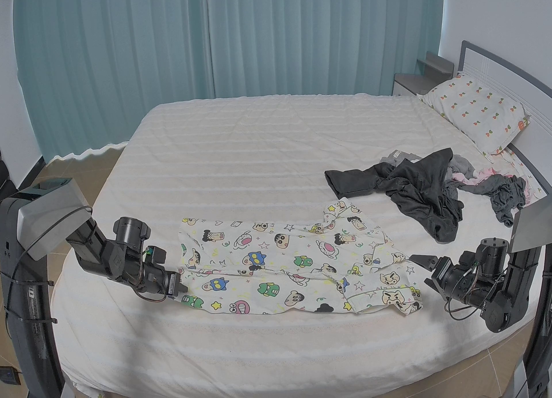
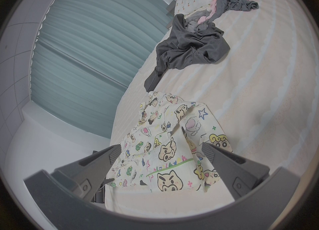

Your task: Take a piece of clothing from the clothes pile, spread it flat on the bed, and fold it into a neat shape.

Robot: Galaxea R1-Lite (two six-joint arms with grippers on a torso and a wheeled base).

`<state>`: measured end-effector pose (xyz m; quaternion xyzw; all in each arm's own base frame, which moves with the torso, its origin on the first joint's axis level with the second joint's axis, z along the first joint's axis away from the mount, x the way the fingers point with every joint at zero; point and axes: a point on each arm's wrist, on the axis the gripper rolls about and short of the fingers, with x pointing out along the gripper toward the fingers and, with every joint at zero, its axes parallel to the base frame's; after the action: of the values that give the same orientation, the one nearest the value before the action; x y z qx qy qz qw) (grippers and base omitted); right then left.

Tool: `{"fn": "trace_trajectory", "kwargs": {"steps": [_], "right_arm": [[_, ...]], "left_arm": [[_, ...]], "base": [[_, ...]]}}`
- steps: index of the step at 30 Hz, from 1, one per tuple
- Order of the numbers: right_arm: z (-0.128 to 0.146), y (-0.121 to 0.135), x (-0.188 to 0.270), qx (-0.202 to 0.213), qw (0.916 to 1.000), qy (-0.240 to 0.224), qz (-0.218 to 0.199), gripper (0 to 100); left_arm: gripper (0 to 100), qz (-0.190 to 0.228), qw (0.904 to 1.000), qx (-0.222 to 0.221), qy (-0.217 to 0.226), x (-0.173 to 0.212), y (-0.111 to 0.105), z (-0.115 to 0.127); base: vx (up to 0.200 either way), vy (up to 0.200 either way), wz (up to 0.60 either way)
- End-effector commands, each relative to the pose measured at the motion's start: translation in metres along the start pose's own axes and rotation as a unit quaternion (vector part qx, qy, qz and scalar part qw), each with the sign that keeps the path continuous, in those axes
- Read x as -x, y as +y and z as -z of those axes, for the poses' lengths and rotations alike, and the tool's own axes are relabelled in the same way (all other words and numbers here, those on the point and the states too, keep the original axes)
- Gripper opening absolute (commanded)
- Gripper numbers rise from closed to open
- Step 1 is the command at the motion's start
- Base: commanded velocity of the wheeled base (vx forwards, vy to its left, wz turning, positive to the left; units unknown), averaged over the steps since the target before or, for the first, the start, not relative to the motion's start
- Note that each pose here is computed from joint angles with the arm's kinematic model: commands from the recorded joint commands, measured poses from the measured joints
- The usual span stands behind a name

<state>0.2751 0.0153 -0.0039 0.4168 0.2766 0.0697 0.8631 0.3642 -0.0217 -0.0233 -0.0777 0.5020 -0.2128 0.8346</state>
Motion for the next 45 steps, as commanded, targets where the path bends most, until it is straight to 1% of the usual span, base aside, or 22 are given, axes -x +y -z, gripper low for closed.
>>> {"fn": "trace_trajectory", "kwargs": {"steps": [1, 4, 8, 12, 20, 21, 24, 27, 29, 30, 33, 36, 37, 38, 40, 41, 42, 45], "right_arm": [[-0.001, 0.001, 0.000, 0.002, 1.0000, -0.004, -0.004, 100], [-0.001, 0.001, 0.001, 0.002, 1.0000, -0.004, -0.004, 100], [-0.001, 0.002, 0.000, 0.002, 1.0000, -0.004, -0.005, 100], [-0.001, 0.002, 0.000, 0.003, 1.0000, -0.004, -0.005, 100], [0.000, 0.001, 0.000, 0.013, 0.9999, -0.002, -0.004, 100], [0.000, 0.001, 0.000, 0.013, 0.9999, -0.002, -0.004, 100], [0.000, 0.001, 0.000, 0.015, 0.9999, -0.002, -0.004, 100], [0.001, 0.002, 0.000, 0.019, 0.9998, -0.001, -0.004, 100], [0.002, 0.003, -0.001, 0.033, 0.9994, 0.002, -0.006, 100], [0.003, 0.001, -0.003, 0.051, 0.9987, 0.007, -0.005, 100], [0.005, -0.007, -0.015, 0.076, 0.9969, 0.018, -0.007, 100], [0.002, -0.015, -0.036, 0.082, 0.9961, 0.024, -0.019, 100], [0.002, -0.015, -0.037, 0.082, 0.9962, 0.025, -0.019, 100], [0.004, -0.020, -0.047, 0.087, 0.9955, 0.036, -0.012, 100], [0.005, -0.024, -0.056, 0.100, 0.9934, 0.056, -0.001, 100], [0.005, -0.025, -0.057, 0.100, 0.9933, 0.058, 0.000, 100], [0.007, -0.026, -0.061, 0.107, 0.9911, 0.080, -0.001, 100], [0.010, -0.024, -0.061, 0.115, 0.9876, 0.104, -0.018, 100]], "left_arm": [[0, -0.002, 0.9999, -0.016, -0.005, 0.016, -0.004, -0.005], [0, -0.003, 0.9999, -0.015, -0.004, 0.019, -0.004, -0.004], [0, -0.005, 0.9997, -0.001, 0.022, 0.022, -0.003, 0.002], [0, -0.006, 0.9995, -0.006, 0.032, 0.020, 0.000, 0.006], [0, -0.005, 0.9989, -0.009, 0.046, 0.019, 0.000, 0.014], [100, -0.012, 0.9987, -0.009, 0.048, 0.019, 0.000, 0.014], [100, -0.021, 0.9984, -0.008, 0.051, 0.018, 0.001, 0.015], [100, -0.021, 0.9985, -0.005, 0.051, 0.019, 0.001, 0.015], [100, -0.024, 0.9985, 0.001, 0.049, 0.021, 0.004, 0.015], [100, -0.024, 0.9985, 0.012, 0.048, 0.025, 0.009, 0.018], [100, -0.026, 0.9985, 0.028, 0.040, 0.033, 0.016, 0.021], [100, -0.002, 0.9982, 0.055, 0.023, 0.048, 0.024, 0.024], [100, -0.001, 0.9982, 0.056, 0.023, 0.049, 0.024, 0.024], [100, 0.016, 0.9971, 0.074, 0.014, 0.057, 0.026, 0.028], [100, 0.030, 0.9952, 0.092, 0.010, 0.063, 0.028, 0.033], [100, 0.031, 0.9951, 0.093, 0.010, 0.064, 0.028, 0.033], [100, 0.038, 0.9941, 0.102, 0.004, 0.067, 0.030, 0.038], [100, 0.055, 0.9925, 0.109, -0.010, 0.070, 0.033, 0.048]], "base": [[0.000, 0.000, 0.00], [0.000, 0.000, 0.00], [0.000, 0.000, 0.00], [0.000, 0.000, 0.00], [0.000, 0.000, 0.00], [0.000, 0.000, 0.00], [0.000, 0.000, 0.00], [0.000, 0.000, 0.00], [0.000, 0.000, 0.00], [0.000, 0.000, 0.00], [0.000, 0.000, 0.00], [0.000, 0.000, 0.00], [0.000, 0.000, 0.00], [0.000, 0.000, 0.00], [0.000, 0.000, 0.00], [0.000, 0.000, 0.00], [0.000, 0.000, 0.00], [0.000, 0.000, 0.00]]}}
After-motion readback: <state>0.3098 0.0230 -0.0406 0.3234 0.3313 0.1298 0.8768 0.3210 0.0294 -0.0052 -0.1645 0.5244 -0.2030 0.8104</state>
